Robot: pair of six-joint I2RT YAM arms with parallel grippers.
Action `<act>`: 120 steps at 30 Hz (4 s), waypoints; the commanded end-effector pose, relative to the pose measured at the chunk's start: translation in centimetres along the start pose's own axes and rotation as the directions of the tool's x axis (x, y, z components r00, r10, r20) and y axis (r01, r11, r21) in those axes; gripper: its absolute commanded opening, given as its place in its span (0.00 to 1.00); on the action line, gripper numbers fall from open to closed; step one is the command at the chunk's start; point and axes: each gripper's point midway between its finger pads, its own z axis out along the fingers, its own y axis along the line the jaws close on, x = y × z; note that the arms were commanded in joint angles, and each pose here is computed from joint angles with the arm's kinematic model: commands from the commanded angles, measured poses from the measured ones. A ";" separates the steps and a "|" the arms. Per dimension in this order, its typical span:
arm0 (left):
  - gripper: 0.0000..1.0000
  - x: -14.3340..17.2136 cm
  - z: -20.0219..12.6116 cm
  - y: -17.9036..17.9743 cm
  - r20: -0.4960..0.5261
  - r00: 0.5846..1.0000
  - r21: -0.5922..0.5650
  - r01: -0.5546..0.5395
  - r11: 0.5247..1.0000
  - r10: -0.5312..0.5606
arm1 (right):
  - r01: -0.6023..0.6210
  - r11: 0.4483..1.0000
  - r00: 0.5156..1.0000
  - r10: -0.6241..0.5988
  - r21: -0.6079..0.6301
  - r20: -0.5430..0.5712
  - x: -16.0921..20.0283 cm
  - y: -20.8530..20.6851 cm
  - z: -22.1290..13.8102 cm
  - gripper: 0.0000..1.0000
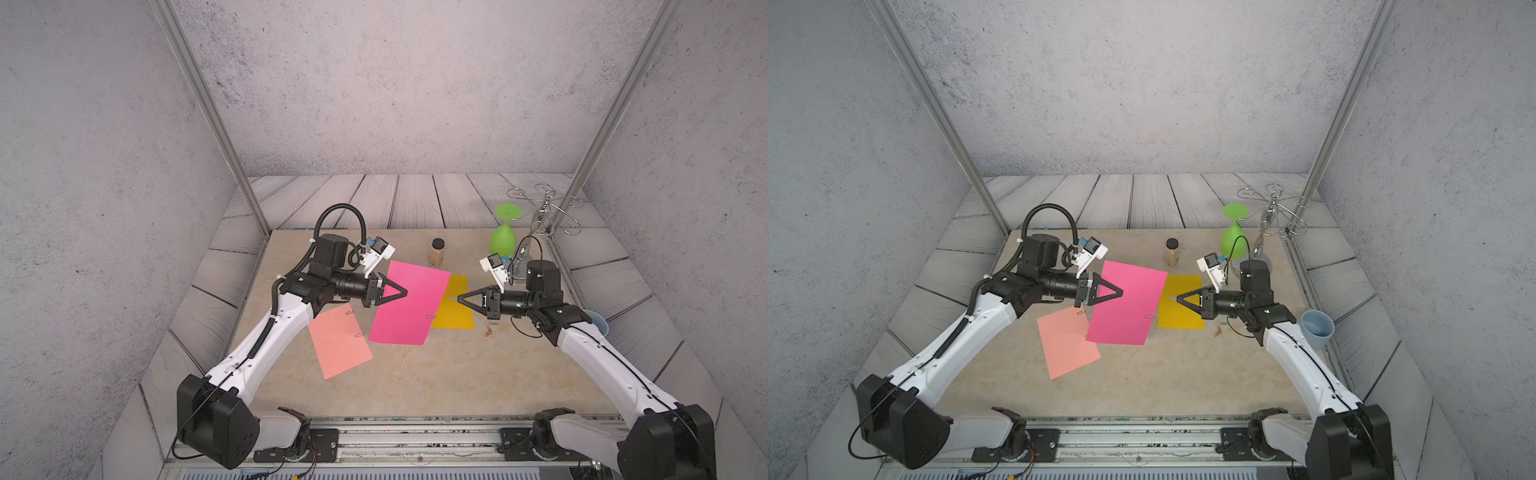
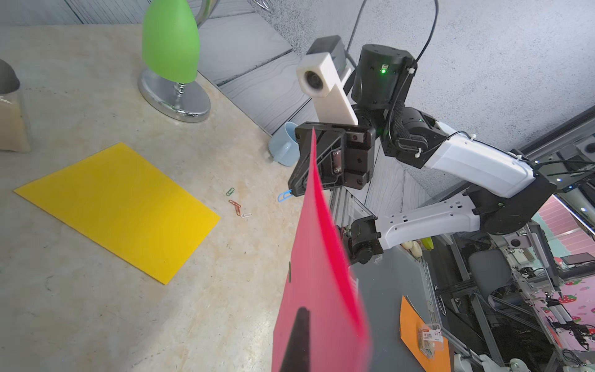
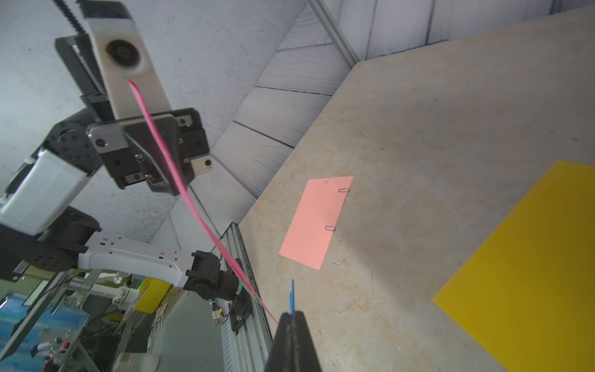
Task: Unclip the paperclips from the documents
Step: Place the paper clip at the center of the board, then adjust the document.
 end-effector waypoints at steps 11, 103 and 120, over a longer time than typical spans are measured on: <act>0.00 -0.1 -0.9 -0.5 0.023 0.999 -0.034 -0.036 0.999 0.037 | -0.384 0.794 0.921 0.365 0.472 0.135 4.6 -13.3 -4.8 0.01; 0.00 -2.1 3.1 -3.5 -0.016 0.999 0.170 -0.028 0.985 0.031 | 0.270 0.931 0.963 -0.265 -0.246 0.053 -2.2 9.5 2.5 0.23; 0.12 -1.9 2.9 -3.4 -0.012 0.999 0.141 -0.029 0.990 0.031 | 0.246 0.943 0.969 -0.237 -0.225 0.068 -2.8 9.4 2.5 0.04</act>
